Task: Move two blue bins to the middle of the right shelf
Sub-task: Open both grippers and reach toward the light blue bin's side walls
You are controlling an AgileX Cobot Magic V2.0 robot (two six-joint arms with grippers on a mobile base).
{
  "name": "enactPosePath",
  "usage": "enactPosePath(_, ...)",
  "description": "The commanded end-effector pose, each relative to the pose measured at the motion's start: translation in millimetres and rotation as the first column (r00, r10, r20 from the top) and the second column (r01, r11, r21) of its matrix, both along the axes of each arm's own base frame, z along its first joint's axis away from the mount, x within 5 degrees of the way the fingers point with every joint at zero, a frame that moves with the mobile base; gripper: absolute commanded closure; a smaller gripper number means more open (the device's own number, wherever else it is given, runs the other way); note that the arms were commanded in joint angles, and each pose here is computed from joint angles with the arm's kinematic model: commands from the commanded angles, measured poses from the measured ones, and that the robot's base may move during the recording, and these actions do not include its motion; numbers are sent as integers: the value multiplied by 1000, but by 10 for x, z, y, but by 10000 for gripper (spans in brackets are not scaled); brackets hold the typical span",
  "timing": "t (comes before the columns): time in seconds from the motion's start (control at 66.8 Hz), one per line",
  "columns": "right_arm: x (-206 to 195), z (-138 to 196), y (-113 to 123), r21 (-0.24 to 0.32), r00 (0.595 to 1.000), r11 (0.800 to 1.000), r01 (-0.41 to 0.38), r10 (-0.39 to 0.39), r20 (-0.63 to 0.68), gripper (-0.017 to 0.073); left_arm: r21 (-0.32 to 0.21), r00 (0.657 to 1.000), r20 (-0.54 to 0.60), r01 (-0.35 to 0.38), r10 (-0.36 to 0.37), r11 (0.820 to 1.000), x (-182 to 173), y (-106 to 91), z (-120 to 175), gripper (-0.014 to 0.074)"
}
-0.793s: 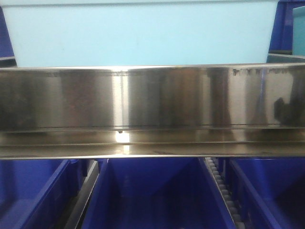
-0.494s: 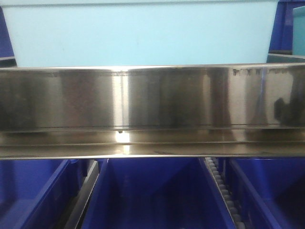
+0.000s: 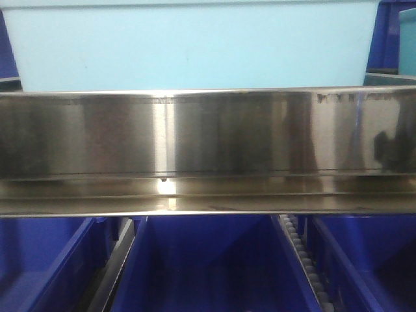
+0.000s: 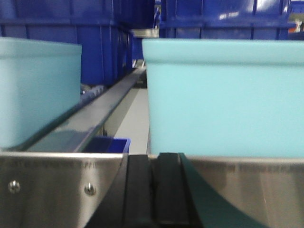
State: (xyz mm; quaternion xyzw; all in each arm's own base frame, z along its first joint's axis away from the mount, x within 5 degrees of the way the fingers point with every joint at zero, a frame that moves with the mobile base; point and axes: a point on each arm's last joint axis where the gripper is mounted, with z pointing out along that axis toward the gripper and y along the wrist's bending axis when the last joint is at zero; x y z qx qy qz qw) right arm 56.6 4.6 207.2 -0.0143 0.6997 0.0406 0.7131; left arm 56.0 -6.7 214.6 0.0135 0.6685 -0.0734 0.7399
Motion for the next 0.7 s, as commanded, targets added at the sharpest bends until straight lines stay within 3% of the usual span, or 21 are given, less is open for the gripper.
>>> enactPosePath(0.0,-6,67,-5,4,997,1000,5,-5,75,721,-3,999,40,7,-7,1000,-9,-3,39,704)
enactPosePath(0.254,-39,242,-22,22,963,1000,18,-23,267,721,-16,987,159,14,-11,1000,-32,-6,147,704)
enactPosePath(0.359,-81,433,-20,22,962,1000,12,-18,273,721,-17,978,208,12,-8,1000,-100,4,434,704)
enactPosePath(0.464,-204,796,-18,20,961,1000,1,-6,278,721,30,980,200,-11,5,999,-192,23,748,690)
enactPosePath(0.584,-262,1164,-10,10,977,1000,-11,9,214,688,77,993,115,-45,36,996,-224,53,1132,517)
enactPosePath(0.688,-204,1406,-2,6,985,1000,-15,14,170,514,98,997,58,-58,52,994,-158,59,1372,306)
